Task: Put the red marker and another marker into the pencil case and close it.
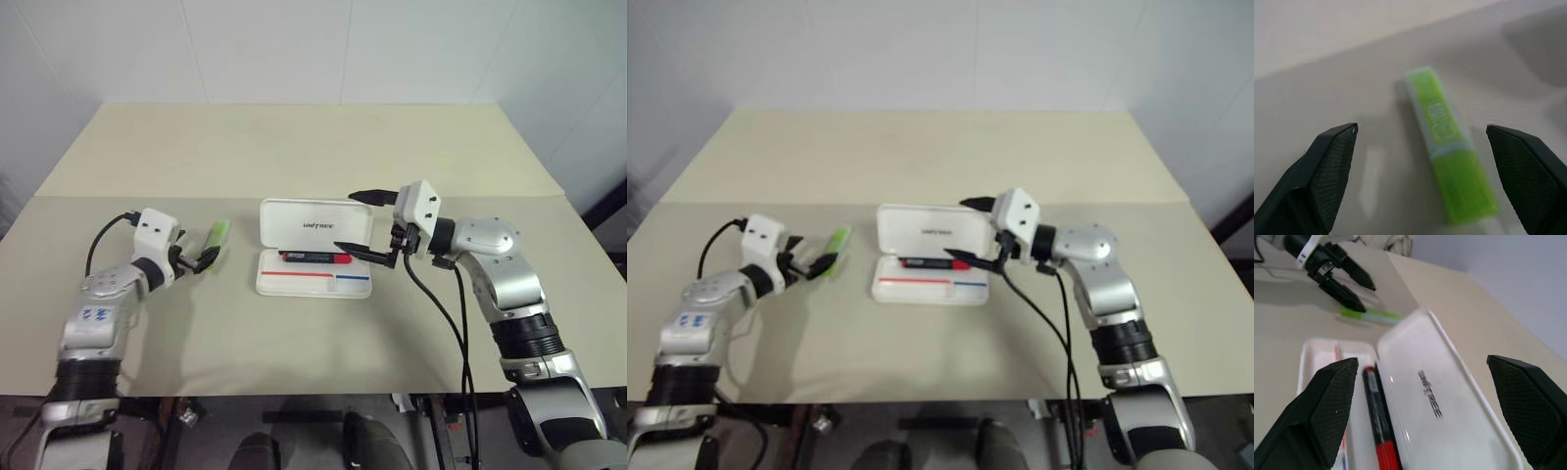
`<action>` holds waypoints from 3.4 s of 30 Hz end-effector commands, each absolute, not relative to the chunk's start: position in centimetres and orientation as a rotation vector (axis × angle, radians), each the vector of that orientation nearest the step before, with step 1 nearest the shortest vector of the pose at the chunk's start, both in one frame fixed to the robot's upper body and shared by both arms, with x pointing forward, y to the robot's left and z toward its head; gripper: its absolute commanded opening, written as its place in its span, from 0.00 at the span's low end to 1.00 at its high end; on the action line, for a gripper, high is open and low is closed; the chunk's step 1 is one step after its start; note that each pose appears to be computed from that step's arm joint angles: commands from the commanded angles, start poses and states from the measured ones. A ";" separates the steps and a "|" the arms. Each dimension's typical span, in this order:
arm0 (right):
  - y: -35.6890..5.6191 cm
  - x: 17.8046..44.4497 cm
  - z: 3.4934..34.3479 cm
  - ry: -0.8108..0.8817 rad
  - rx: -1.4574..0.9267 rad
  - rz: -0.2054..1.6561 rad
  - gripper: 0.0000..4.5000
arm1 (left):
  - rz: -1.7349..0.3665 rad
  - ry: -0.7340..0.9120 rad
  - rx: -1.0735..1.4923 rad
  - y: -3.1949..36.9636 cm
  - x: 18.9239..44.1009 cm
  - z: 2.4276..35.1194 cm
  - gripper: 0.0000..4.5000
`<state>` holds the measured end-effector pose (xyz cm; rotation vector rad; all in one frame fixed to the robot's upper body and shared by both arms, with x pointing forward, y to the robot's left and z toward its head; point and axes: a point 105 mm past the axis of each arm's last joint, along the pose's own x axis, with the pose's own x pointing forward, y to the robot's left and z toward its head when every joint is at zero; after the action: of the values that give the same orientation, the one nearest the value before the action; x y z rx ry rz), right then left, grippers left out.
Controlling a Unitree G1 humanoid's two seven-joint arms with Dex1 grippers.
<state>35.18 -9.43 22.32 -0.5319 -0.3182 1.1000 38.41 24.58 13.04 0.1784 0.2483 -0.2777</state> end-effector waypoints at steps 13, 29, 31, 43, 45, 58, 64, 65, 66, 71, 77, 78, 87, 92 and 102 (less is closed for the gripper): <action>-11.3 35.3 24.1 -0.370 -0.565 1.016 1.00 | -0.325 0.375 0.190 22.7 40.4 12.2 0.86; -13.5 35.5 24.6 -0.348 -0.556 0.977 1.00 | -0.311 0.262 0.231 23.4 41.2 15.5 0.24; -14.1 35.3 24.6 -0.341 -0.533 0.976 1.00 | -0.342 0.206 0.257 23.2 41.1 17.0 0.24; -17.8 33.3 22.8 -0.329 -0.452 1.013 1.00 | -0.810 -0.046 0.447 18.9 37.8 25.7 0.24; -18.4 32.4 22.0 -0.312 -0.469 1.058 1.00 | -0.914 -0.081 0.449 17.4 36.9 27.0 0.24; -18.8 28.0 19.7 -0.171 -0.295 1.320 1.00 | -1.417 -0.089 0.471 10.4 33.8 25.5 0.24; -18.0 27.1 20.1 -0.147 -0.183 1.340 1.00 | -1.475 -0.103 0.485 10.0 33.4 24.4 0.24; -17.9 27.0 20.0 -0.139 -0.178 1.341 1.00 | -1.470 -0.103 0.492 10.0 33.6 24.2 0.24; -17.8 26.9 19.9 -0.134 -0.176 1.344 1.00 | -1.463 -0.093 0.494 10.1 33.7 23.9 0.24; -17.6 27.0 19.5 -0.131 -0.185 1.329 1.00 | -1.459 -0.062 0.508 10.2 34.1 22.4 0.24; -17.0 27.4 19.0 -0.135 -0.201 1.316 1.00 | -1.527 0.021 0.585 9.4 33.7 19.6 0.24; -17.0 27.4 19.0 -0.135 -0.203 1.316 1.00 | -1.527 0.041 0.592 9.2 33.8 19.2 0.24; -16.8 27.6 18.8 -0.149 -0.214 1.287 1.00 | -1.484 0.167 0.654 8.2 35.2 16.8 0.24; -16.9 27.7 18.7 -0.152 -0.215 1.269 1.00 | -1.454 0.193 0.677 8.4 35.9 16.4 0.24; -17.1 28.0 18.7 -0.161 -0.225 1.241 1.00 | -1.457 0.199 0.681 8.6 35.9 16.2 0.24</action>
<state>28.19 -17.24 17.75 -0.1985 -0.1109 1.2440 35.87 8.93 15.14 0.6591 0.2376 -1.4509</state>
